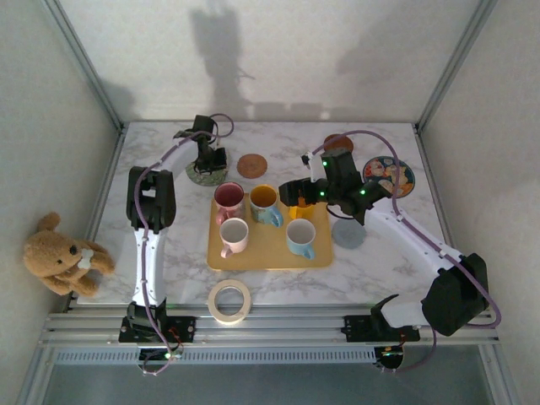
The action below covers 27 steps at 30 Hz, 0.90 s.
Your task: Place the cup by the coaster
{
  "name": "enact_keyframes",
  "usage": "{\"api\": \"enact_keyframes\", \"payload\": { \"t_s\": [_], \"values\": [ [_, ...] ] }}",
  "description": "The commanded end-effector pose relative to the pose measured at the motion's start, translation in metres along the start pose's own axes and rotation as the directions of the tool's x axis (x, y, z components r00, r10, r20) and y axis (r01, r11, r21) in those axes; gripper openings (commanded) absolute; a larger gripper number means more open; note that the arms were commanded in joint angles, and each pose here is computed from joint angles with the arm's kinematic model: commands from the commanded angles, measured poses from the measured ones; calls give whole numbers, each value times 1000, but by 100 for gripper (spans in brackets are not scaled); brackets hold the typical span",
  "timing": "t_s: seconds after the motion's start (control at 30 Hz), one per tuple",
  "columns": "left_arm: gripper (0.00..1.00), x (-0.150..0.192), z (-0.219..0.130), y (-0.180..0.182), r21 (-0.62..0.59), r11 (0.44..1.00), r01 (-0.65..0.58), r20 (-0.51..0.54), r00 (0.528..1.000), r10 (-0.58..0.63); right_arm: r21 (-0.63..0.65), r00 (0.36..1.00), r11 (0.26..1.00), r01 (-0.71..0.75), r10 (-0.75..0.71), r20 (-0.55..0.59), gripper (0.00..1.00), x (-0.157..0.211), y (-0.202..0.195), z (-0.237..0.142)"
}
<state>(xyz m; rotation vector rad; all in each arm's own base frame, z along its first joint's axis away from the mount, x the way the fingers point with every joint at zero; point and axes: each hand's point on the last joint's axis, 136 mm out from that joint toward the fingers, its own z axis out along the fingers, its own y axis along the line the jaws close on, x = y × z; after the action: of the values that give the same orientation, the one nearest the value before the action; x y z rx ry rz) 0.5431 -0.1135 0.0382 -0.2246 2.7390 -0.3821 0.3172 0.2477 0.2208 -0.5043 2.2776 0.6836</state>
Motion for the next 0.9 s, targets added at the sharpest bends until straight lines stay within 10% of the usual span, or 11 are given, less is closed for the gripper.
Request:
{"api": "enact_keyframes", "payload": {
  "t_s": [0.0,0.87],
  "values": [
    [13,4,4,5,-35,999,30,-22,999,-31,5,999,1000,23,-23,24,99,-3,-2,-6],
    [45,-34,-65,-5,-77,989,128,132,984,-117,25,996,999,-46,44,80,99,2,-37,-27]
  ]
}}
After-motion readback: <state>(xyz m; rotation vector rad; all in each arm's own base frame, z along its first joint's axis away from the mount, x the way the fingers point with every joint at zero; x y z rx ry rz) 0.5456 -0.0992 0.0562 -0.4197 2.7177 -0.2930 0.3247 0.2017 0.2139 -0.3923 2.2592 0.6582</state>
